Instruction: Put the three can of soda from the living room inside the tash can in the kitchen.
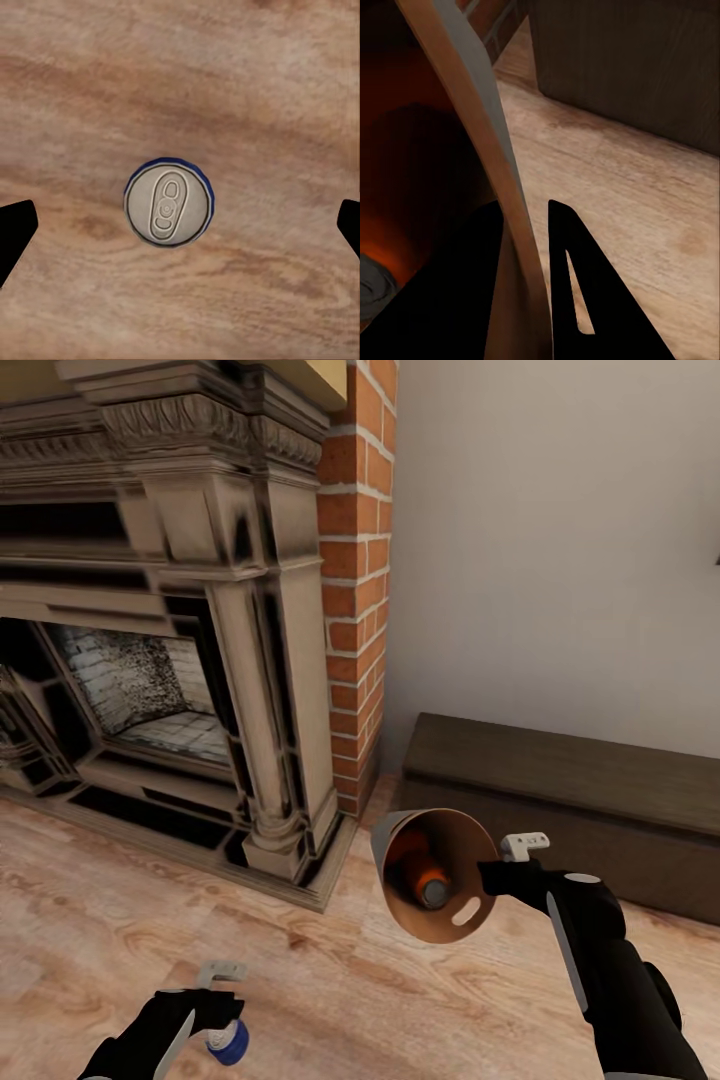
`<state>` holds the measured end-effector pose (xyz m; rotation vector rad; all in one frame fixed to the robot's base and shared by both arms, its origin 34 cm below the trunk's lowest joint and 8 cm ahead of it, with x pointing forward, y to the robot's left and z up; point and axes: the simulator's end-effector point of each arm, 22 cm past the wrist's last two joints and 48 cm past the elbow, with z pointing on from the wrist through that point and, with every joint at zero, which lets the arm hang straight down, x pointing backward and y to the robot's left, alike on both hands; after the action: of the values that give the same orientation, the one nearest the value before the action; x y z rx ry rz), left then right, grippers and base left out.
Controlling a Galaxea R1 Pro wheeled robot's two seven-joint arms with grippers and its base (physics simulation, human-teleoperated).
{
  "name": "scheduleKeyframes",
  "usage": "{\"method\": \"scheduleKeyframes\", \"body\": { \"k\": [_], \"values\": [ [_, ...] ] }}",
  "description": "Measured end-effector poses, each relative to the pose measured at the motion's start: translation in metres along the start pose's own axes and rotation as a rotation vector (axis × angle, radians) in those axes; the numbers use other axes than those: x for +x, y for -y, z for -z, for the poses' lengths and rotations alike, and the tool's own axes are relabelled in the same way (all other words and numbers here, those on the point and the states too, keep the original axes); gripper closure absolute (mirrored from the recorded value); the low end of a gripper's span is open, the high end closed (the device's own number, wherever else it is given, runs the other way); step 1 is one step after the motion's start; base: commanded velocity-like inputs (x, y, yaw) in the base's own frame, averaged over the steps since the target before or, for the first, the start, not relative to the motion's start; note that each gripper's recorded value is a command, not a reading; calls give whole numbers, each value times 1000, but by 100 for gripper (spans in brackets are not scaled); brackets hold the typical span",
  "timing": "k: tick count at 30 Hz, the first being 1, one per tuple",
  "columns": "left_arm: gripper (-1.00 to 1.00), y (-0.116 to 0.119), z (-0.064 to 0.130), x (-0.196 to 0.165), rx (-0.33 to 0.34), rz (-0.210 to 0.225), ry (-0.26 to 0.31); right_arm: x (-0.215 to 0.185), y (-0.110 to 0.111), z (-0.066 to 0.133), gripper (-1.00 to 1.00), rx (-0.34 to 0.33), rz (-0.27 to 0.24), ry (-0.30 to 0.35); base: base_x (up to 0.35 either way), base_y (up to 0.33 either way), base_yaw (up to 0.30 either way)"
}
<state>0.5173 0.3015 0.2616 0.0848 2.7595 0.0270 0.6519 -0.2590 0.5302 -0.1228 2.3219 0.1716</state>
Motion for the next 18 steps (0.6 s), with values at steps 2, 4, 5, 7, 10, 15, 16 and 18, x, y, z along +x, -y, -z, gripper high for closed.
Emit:
{"method": "scheduleKeyframes", "body": {
  "k": [2,4,5,7,10,15,16,18],
  "values": [
    [-100,0,0,-1,-1,0,4,0,2,0,100,7,5,-1,3,35,0],
    [-100,0,0,-2,-1,0,8,0,2,0,100,6,5,-1,41,20,0],
    [-100,0,0,-2,-1,-1,9,0,1,0,100,5,4,-1,183,9,0],
    [-100,0,0,-3,-1,-2,12,0,0,0,100,1,1,0,230,6,0],
    [-100,0,0,-3,-1,-2,15,0,1,0,100,6,6,0,142,2,0],
    [-100,0,0,-6,-1,-4,27,1,-11,-2,100,-16,22,-6,31,0,0],
    [-100,1,0,-6,-1,-4,27,1,-12,-2,100,-19,23,-6,9,0,0],
    [-100,1,0,-6,-1,-4,28,1,-12,-2,100,-14,30,-7,5,0,0]
  ]
}}
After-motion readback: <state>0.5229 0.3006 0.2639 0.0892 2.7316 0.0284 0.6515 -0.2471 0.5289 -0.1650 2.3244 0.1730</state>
